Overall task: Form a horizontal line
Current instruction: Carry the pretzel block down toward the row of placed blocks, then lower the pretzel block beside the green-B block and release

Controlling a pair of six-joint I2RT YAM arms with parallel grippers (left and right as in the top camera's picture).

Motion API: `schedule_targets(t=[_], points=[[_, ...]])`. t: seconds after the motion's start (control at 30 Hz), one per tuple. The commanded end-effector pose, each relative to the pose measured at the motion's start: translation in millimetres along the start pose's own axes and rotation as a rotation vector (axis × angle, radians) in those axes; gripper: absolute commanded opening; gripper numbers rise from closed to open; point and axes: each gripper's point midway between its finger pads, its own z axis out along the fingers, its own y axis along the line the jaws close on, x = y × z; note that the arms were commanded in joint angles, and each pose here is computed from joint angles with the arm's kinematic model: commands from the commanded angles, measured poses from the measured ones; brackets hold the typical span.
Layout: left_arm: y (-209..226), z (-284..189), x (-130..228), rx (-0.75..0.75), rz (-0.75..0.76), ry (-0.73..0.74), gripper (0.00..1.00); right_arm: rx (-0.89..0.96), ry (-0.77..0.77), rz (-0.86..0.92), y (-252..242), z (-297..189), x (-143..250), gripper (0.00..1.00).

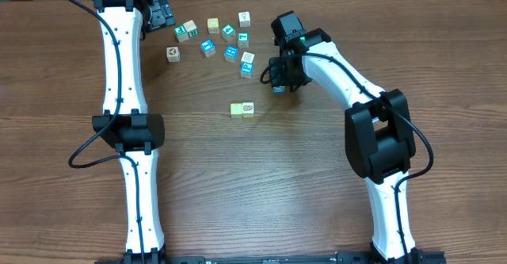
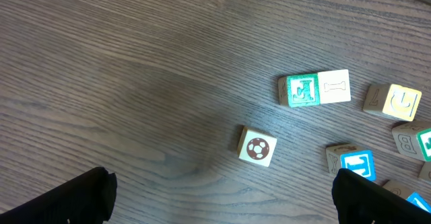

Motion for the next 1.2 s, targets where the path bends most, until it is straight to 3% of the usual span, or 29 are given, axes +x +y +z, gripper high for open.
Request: schedule_targets(t=[0.0,0.37,0.53,0.73,1.17], points=[[2,-19,-10,0.007,0.003,-0.048,1.00,0.009,0.004,-0.002,0,0,2,0.38],[2,-19,-10,0.007,0.003,-0.048,1.00,0.022,0.040,0.051,-3,0,12,0.38],[2,-19,-10,0.007,0.004,-0.048,1.00,0.024,0.047,0.051,-3,0,14,0.29],[2,-19,-10,0.007,0.003,-0.048,1.00,0.033,0.071,0.052,-4,-5,18,0.27],[2,-19,-10,0.007,0.003,-0.048,1.00,-0.032,0.139,0.162,10,-64,29,0.22]])
